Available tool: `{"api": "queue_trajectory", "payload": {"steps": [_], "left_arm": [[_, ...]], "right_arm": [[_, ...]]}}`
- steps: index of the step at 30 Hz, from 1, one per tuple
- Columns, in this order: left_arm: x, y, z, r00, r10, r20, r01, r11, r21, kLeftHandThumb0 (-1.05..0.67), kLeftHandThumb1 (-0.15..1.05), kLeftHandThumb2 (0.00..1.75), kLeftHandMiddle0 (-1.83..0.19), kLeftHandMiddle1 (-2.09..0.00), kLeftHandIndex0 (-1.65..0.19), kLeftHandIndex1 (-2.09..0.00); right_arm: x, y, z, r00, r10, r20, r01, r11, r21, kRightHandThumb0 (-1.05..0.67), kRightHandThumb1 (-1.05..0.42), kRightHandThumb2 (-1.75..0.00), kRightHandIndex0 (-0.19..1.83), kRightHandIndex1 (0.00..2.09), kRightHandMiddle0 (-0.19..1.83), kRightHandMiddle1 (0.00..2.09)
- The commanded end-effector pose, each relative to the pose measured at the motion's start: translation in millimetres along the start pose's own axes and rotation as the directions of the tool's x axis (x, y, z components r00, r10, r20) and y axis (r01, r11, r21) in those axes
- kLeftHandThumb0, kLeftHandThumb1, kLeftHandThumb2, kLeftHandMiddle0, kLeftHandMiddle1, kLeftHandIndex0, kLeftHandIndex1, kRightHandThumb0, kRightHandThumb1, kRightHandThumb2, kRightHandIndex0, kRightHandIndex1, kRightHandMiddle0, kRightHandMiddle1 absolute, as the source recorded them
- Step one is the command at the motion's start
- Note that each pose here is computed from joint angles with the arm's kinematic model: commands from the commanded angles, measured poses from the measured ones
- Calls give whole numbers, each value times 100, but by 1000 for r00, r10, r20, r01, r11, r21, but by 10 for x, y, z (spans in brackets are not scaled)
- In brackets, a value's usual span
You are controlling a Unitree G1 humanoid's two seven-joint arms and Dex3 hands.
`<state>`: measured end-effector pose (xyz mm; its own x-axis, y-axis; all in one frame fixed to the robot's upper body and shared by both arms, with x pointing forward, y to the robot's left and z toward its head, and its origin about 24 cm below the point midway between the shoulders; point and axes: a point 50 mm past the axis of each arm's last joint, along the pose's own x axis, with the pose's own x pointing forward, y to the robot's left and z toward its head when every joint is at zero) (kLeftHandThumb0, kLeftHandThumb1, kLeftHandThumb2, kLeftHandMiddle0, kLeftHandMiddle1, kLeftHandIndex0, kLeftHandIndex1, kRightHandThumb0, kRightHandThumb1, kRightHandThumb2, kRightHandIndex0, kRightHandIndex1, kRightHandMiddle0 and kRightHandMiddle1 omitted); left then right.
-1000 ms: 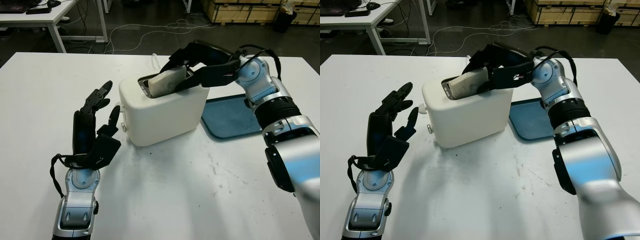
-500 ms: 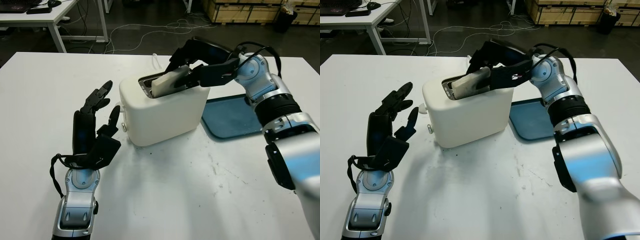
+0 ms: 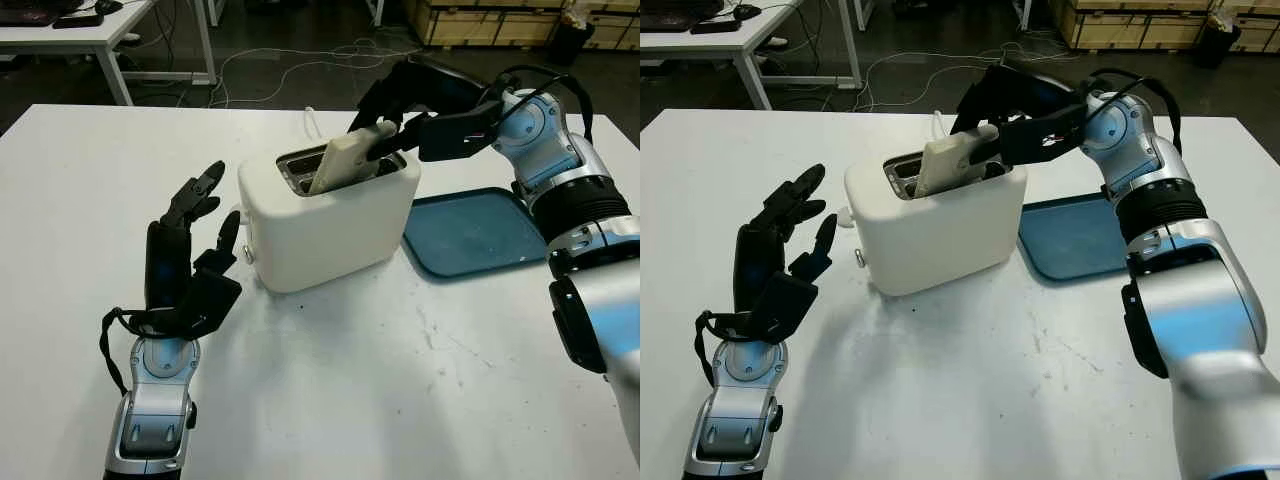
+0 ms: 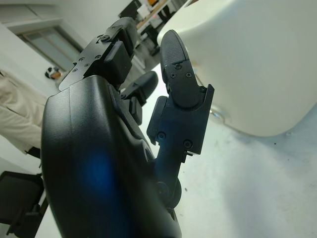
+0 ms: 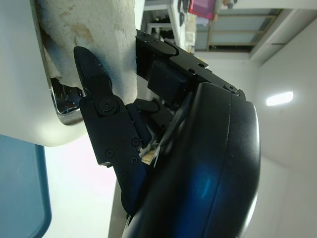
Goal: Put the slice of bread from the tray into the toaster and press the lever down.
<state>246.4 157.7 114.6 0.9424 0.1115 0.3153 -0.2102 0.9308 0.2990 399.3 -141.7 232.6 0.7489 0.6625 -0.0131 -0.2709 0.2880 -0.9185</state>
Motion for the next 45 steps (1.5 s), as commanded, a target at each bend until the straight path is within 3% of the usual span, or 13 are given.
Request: {"api": "queue_trajectory", "payload": {"steps": [1, 21, 32, 34, 35, 41, 45], "left_arm": [[-5, 7, 3, 1000, 6, 10, -6, 1000, 9, -44, 92, 46, -20, -89, -49, -3], [-10, 5, -3, 1000, 11, 10, -11, 1000, 5, -45, 92, 47, -19, -90, -49, -3], [-21, -2, -3, 1000, 10, 6, -10, 1000, 0, -43, 92, 46, -19, -89, -49, -3], [-22, -2, -1, 1000, 12, 6, -13, 1000, 7, -43, 92, 46, -20, -89, -50, -3], [-22, 0, 2, 1000, 11, 6, -11, 1000, 9, -43, 92, 46, -20, -88, -49, -3], [-20, 0, -1, 1000, 7, 4, -7, 1000, -4, -43, 92, 47, -20, -88, -49, -2], [-18, -3, 0, 1000, 4, -1, -4, 1000, -11, -43, 92, 47, -19, -88, -48, -2]], "right_arm": [[-24, -40, -15, 1000, -5, -20, 4, 1000, -15, -31, -80, 0, 104, 86, 121, 12], [54, 291, -21, 989, 142, -33, -143, 989, -47, -31, -79, 0, 106, 81, 124, 9], [67, 557, 11, 982, 188, 26, -184, 976, -116, -32, -79, 0, 109, 80, 124, 7], [67, 588, 14, 981, 193, 25, -187, 971, -148, -36, -79, 0, 95, 81, 116, 3], [64, 593, 16, 980, 195, 22, -189, 966, -174, -41, -79, 0, 72, 71, 100, 1], [19, 453, 62, 984, 178, 28, -160, 933, -323, -54, -77, 0, 12, 44, 43, 0], [-17, 228, 129, 994, 96, 61, -69, 935, -347, -58, -79, -1, 1, 23, 26, 1]]}}
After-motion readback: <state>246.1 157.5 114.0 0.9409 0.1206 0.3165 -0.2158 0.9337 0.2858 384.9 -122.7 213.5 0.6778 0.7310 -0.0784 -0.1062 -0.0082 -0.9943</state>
